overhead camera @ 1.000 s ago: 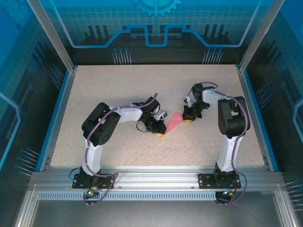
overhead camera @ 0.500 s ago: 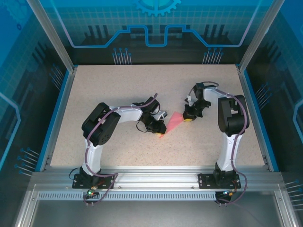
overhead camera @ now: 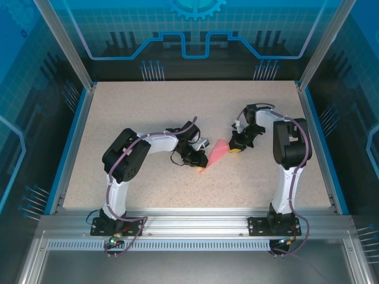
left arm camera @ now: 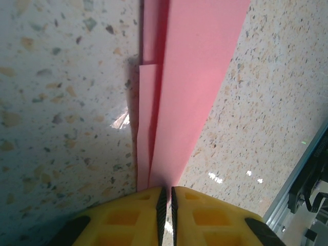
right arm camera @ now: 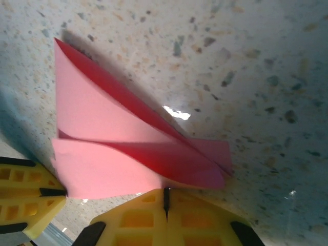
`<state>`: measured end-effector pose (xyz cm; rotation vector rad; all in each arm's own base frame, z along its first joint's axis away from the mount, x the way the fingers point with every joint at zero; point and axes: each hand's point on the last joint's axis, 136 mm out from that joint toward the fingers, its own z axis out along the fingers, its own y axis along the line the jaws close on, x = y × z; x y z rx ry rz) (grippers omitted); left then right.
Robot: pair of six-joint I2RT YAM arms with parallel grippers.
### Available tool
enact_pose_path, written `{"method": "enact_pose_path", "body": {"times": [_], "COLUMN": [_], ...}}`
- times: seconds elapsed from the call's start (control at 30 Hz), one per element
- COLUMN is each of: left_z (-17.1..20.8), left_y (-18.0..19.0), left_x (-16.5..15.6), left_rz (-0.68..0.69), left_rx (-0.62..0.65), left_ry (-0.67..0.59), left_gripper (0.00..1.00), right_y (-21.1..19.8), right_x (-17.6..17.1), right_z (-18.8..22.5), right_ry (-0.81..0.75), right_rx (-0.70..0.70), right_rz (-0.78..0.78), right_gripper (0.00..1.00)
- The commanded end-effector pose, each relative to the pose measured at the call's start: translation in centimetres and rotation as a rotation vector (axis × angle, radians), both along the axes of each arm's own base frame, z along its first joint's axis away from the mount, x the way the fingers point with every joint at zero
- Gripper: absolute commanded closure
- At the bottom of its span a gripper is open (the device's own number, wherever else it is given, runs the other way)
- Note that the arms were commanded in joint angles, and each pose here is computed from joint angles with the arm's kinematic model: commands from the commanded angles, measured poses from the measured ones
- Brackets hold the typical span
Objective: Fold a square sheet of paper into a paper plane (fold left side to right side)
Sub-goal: Fold the wing for the fifth time at the center of the table.
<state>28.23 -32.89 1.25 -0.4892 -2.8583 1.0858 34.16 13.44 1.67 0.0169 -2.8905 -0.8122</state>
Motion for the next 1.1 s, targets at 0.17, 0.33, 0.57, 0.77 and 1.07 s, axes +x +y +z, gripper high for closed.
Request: {"method": "enact_pose_path", "body": {"times": [0.17,0.33,0.57,0.77,1.07], "left_z": [-4.2,-3.8,-3.4,-3.5,-3.5], "left_y": [4.3,4.7,5.9,6.5,6.5], "left_x": [-3.2,-3.6,-4.5,-5.1,-5.0], "left_rz": [0.002,-0.003,-0.002,0.003,0.005], "left_rx": [0.185,0.188,0.207,0.217,0.217], "left_ry": [0.099,0.098,0.099,0.102,0.102], "left_gripper": [0.84,0.84,0.84,0.84,0.84], "right_y": [1.5,1.2,2.9,4.1,3.4], "right_x": [0.4,-0.4,-1.4,-1.9,-2.1], "right_z": [5.4,5.3,3.8,2.2,0.8], "right_ry": [-0.154,-0.152,-0.14,-0.104,-0.061], "right_rx": [0.105,0.056,-0.017,-0.08,-0.166], "right_rz": [-0.01,-0.007,0.048,0.104,0.118], "right_gripper": [1.0,1.0,1.0,1.0,1.0]}}
